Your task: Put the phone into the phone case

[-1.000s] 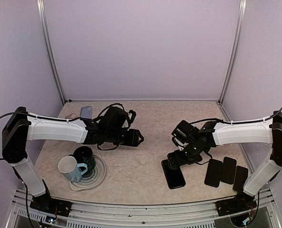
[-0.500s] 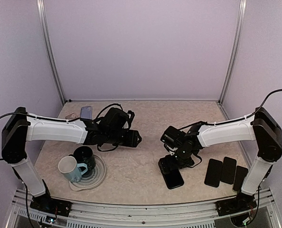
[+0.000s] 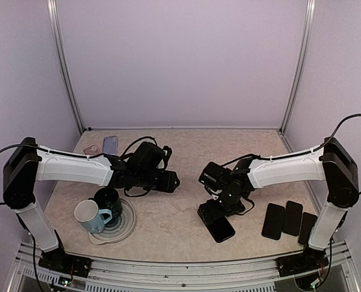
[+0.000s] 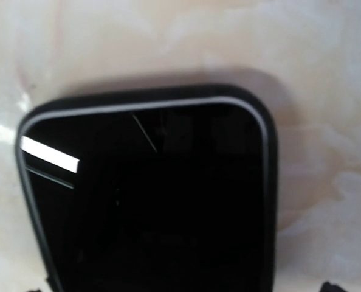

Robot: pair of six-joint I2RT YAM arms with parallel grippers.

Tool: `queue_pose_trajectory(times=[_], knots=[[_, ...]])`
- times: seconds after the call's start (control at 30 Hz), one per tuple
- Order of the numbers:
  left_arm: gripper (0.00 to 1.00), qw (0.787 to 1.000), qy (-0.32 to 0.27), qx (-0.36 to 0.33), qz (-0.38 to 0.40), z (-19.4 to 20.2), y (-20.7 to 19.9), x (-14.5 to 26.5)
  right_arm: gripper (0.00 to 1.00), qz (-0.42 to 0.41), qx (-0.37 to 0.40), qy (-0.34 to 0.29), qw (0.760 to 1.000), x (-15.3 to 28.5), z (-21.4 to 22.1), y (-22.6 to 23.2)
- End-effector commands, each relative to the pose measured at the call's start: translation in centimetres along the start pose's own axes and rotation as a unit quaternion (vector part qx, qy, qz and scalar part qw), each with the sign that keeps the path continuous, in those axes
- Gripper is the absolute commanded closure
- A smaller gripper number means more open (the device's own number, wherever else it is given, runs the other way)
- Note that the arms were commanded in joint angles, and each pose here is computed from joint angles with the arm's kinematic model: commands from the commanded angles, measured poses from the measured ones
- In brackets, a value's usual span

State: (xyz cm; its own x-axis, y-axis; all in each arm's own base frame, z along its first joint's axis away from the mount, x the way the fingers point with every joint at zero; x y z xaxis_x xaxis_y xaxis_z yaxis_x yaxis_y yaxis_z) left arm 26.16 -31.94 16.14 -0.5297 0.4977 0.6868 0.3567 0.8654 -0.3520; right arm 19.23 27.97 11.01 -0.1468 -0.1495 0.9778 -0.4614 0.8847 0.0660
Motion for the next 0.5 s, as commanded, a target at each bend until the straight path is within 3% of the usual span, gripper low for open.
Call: queue_pose_trajectory(times=[0.0,0.47], knots=[[0.44,1.000,0.009,-0.009,-0.010,0.7,0.5,-0.5,0.01,0.004,-0.007,-0.026,1.000,2.1,-0.6,0.2],[0.43,0.999,-0.015,-0.018,-0.030,-2.5,1.1,0.4,0.02,-0.014,0.053,0.048,0.997,-2.6,1.3,0.4]])
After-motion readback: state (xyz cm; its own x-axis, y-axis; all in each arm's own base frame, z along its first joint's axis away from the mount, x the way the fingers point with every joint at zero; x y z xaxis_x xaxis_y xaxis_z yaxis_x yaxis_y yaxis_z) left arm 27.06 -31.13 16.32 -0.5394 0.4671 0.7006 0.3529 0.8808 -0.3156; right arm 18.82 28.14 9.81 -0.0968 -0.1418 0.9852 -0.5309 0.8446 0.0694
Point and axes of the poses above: each gripper's point midway between its finger pads, its own x axis back along the fingers, its own y axis along the line the jaws close on, z = x × y, the point moved 8 cm from there along x, back along the fingers, and after that the axes turned 6 degrees about x, right-handed, at the moved point
